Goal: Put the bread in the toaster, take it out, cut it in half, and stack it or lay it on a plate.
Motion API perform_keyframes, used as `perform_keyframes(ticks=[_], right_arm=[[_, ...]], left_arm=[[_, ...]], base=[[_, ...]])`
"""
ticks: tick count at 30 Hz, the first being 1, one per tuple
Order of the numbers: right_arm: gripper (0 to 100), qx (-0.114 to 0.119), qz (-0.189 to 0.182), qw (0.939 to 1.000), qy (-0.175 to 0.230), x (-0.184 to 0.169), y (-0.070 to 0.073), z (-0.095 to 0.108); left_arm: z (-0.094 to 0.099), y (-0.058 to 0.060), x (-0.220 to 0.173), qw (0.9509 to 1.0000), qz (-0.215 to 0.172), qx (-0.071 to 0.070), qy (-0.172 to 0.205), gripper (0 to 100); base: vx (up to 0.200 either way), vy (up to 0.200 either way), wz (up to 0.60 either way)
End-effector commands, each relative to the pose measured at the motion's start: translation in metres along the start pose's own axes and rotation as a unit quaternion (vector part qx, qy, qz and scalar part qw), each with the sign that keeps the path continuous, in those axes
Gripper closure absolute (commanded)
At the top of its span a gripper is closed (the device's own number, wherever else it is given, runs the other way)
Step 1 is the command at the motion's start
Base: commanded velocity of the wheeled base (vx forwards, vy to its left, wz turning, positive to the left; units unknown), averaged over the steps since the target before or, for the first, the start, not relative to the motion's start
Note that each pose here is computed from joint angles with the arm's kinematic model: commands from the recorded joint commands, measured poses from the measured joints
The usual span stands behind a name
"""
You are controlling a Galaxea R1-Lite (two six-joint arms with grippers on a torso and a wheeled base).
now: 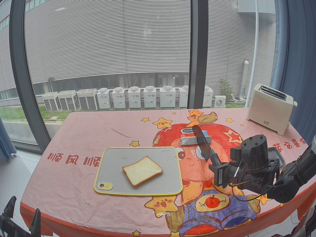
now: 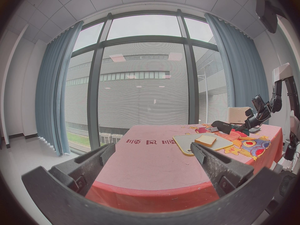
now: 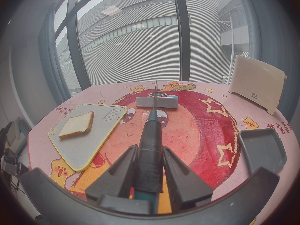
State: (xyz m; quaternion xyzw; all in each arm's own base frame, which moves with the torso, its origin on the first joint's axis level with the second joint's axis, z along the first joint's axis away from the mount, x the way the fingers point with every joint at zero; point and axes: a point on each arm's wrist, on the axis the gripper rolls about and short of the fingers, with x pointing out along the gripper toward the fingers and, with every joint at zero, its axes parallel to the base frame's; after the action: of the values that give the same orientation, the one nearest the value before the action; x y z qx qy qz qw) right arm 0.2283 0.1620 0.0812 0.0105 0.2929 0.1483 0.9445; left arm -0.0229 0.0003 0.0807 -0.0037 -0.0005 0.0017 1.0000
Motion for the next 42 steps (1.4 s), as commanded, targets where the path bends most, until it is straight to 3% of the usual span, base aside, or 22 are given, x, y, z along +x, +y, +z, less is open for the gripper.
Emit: perform_keyframes(ticks=[1, 21, 26, 39, 42], right_arm=[[100, 0.0, 0.0, 1.0, -0.002, -0.001, 0.0, 0.001], [100, 0.009, 0.017, 0.9983, -0.054, -0.03, -0.001, 0.021], [100, 0.002, 0.021, 0.9975, -0.067, -0.037, -0.001, 0.025], [100, -0.003, 0.029, 0.9972, -0.069, -0.042, -0.002, 0.024], [100, -0.014, 0.037, 0.9972, -0.064, -0.043, 0.001, 0.02]], left_arm=[[-0.005, 0.0, 0.0, 1.0, 0.0, 0.0, 0.002, 0], [-0.005, 0.0, 0.0, 1.0, 0.0, 0.0, 0.002, 0], [-0.005, 0.0, 0.0, 1.0, 0.0, 0.0, 0.001, 0], [-0.005, 0.0, 0.0, 1.0, 0.0, 0.0, 0.001, 0], [-0.005, 0.0, 0.0, 1.0, 0.0, 0.0, 0.002, 0]], base=[[0.0, 0.0, 0.0], [0.0, 0.0, 0.0], [0.0, 0.0, 0.0], [0.0, 0.0, 0.0], [0.0, 0.0, 0.0]])
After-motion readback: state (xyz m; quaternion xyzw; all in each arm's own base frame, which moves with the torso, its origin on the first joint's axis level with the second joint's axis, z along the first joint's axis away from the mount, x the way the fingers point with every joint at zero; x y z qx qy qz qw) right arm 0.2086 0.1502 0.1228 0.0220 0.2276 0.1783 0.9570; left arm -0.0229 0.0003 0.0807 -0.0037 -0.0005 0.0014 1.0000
